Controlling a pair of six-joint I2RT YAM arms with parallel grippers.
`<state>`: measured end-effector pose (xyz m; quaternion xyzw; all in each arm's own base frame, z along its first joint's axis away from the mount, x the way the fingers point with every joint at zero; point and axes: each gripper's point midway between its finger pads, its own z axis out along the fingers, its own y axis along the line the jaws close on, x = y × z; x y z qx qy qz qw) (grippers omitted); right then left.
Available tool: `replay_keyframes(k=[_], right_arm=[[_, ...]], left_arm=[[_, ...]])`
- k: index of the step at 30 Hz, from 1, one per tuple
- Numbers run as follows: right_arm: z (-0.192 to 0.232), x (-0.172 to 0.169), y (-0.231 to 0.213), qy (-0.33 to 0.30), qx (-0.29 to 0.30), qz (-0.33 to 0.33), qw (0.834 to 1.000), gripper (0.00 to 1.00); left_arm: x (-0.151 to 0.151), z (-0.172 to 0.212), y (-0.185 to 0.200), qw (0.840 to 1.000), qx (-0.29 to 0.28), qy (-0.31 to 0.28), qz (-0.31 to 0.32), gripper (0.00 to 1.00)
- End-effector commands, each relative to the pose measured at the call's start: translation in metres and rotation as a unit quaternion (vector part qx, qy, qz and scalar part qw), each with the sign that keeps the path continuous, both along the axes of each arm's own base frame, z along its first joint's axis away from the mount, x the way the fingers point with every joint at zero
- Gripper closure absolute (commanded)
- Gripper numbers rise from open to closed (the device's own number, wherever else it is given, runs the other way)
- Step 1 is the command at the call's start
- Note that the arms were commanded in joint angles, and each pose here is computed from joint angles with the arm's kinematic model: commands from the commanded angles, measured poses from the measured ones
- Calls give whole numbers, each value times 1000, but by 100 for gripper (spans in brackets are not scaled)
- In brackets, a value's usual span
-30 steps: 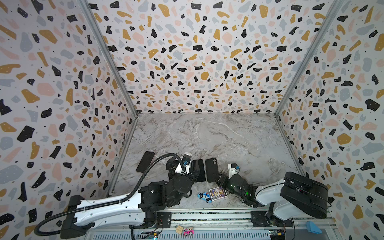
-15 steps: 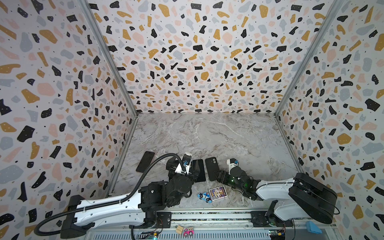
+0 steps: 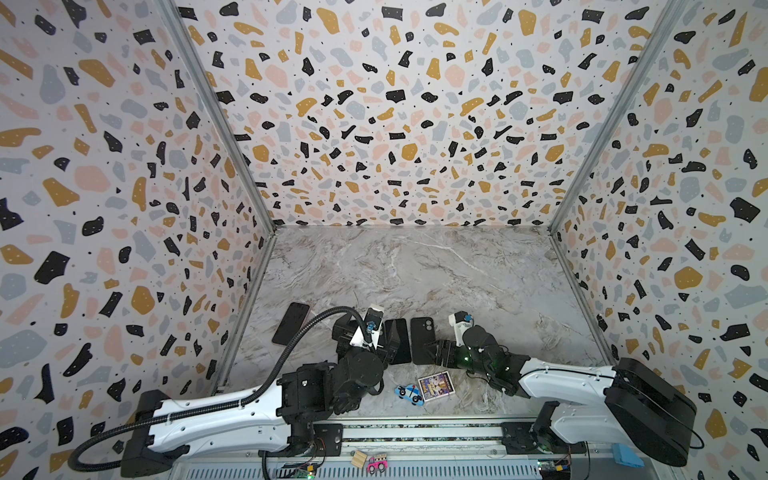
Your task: Take the phone out of the phone case
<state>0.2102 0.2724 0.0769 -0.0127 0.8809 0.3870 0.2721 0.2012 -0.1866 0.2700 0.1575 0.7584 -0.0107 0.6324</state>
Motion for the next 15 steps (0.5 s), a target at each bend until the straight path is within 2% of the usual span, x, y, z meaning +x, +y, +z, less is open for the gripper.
replay_keyframes(k=[1,8,15], right_arm=[[0,7,-9,-9,-41,4,999,30],[-1,25,-7,-20,-67,14,997,33],[-15,32,4,-10,-82,30,996,44]], left_arm=[[1,16,1,1000,-27,-4,2,0],[1,12,-1,999,-35,4,0,0],[0,8,1,999,-50,15,4,0]])
